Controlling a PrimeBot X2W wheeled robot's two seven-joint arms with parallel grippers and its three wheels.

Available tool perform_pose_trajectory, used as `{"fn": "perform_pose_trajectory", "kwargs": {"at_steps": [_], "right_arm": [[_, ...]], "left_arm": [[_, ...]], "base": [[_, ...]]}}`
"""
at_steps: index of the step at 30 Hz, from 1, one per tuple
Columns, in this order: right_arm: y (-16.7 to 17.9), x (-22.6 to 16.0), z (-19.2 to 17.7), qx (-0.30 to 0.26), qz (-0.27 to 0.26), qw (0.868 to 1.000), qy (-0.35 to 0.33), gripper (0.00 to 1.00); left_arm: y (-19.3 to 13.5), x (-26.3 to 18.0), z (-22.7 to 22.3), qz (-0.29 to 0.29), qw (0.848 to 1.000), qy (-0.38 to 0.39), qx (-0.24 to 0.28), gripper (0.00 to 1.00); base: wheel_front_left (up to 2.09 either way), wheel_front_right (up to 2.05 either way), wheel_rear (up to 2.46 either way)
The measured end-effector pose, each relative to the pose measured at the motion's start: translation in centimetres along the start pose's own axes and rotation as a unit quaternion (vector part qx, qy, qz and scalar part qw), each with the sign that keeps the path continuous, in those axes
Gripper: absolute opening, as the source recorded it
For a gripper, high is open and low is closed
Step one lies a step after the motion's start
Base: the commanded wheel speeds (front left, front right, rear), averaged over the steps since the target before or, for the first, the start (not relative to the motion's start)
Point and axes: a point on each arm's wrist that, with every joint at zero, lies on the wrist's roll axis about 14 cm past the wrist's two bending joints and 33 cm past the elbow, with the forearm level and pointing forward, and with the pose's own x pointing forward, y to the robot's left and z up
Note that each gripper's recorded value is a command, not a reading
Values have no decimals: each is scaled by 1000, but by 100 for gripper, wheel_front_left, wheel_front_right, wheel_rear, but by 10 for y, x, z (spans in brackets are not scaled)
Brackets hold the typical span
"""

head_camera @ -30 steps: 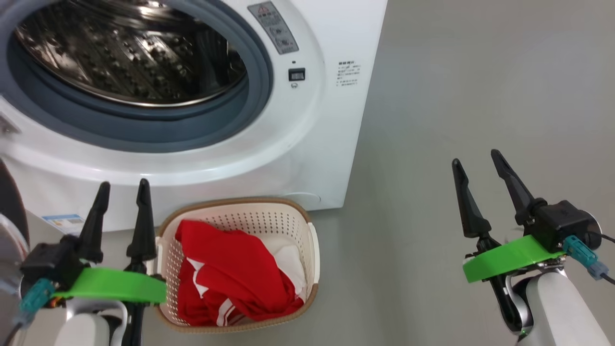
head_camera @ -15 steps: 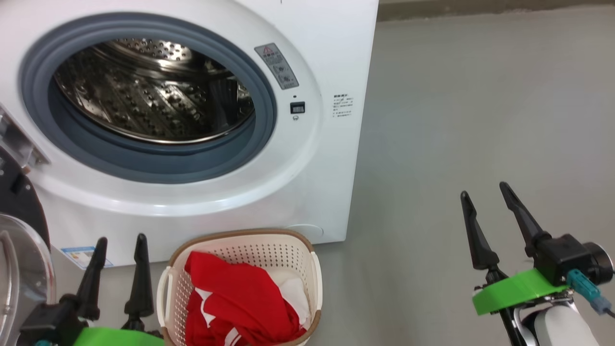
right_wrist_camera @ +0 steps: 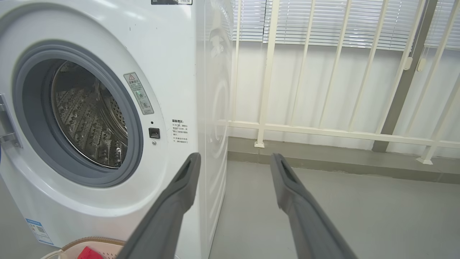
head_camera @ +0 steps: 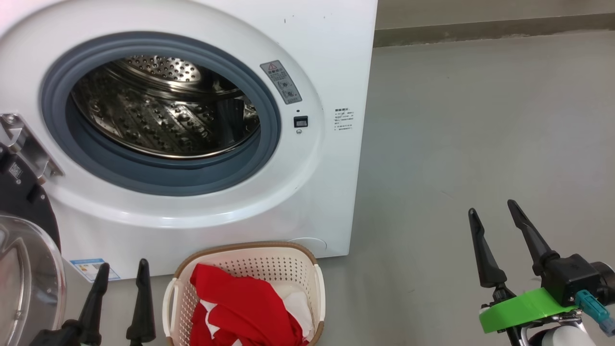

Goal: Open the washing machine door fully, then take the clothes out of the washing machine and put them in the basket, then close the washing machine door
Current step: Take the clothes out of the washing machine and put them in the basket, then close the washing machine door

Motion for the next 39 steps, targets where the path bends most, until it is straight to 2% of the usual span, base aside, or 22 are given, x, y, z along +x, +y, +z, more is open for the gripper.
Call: {"fn": "perform_pose_trajectory", "kwargs": {"at_steps": [11,27,39], "right_arm": [[-1,-5,-5,-2,-2,1000,9,100],[-4,-6,-13,-2,-7,1000,21,100],[-2,-3,-22,3,-4,999,33,100]], "left_arm": [[-5,1,1,-6,1000,-1,1,100],[-12,5,2,-19,1000,-3,-1,100],[-13,7,-2,-27,1000,4,2,100]], "base": [[-31,31,0],[-138,138,0],[-18,18,0]]}}
